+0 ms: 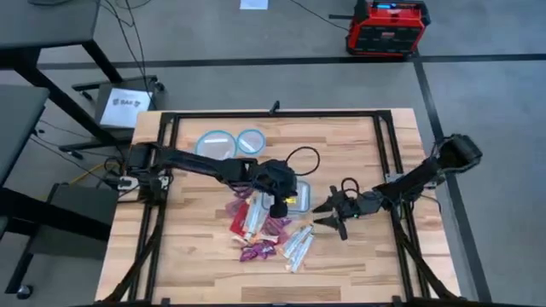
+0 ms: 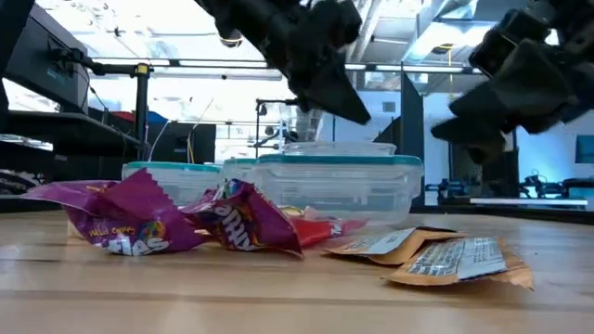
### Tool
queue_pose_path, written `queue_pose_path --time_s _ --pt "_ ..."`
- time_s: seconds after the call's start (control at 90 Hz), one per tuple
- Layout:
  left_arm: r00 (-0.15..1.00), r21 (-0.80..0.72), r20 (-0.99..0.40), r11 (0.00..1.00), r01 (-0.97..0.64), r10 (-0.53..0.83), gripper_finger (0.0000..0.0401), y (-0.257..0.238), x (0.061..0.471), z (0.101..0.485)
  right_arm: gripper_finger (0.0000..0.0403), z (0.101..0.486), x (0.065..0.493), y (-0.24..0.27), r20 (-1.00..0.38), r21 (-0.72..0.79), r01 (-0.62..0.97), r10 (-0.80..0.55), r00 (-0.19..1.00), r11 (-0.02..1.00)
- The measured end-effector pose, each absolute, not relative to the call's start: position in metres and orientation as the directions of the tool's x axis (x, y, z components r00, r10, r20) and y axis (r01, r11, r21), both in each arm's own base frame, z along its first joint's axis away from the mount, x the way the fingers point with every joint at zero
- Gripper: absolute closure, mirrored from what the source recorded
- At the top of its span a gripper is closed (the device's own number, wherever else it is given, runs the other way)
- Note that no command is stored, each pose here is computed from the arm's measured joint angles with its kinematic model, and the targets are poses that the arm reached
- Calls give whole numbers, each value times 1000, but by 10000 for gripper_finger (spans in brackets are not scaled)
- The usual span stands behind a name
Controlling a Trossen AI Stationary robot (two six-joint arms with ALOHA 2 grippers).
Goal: Sort candy
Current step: Open the rectangular transparent bin
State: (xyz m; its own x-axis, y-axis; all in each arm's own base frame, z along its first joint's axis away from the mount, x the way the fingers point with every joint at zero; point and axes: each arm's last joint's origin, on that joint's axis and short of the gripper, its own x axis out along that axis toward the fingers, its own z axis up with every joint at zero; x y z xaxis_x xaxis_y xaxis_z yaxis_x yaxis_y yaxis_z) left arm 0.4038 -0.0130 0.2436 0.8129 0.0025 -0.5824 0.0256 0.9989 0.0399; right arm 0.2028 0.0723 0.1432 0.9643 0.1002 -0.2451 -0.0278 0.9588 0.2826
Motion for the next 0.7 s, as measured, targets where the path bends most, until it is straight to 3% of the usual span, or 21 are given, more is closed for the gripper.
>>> queue_pose_path --time_s 0.322,0.7 --pt "720 111 -688 994 -18 89 401 -12 376 259 237 169 243 47 -453 51 103 -69 889 993" --pt "693 18 -707 984 -178 138 401 -15 312 237 237 176 250 31 -457 26 153 -125 881 988"
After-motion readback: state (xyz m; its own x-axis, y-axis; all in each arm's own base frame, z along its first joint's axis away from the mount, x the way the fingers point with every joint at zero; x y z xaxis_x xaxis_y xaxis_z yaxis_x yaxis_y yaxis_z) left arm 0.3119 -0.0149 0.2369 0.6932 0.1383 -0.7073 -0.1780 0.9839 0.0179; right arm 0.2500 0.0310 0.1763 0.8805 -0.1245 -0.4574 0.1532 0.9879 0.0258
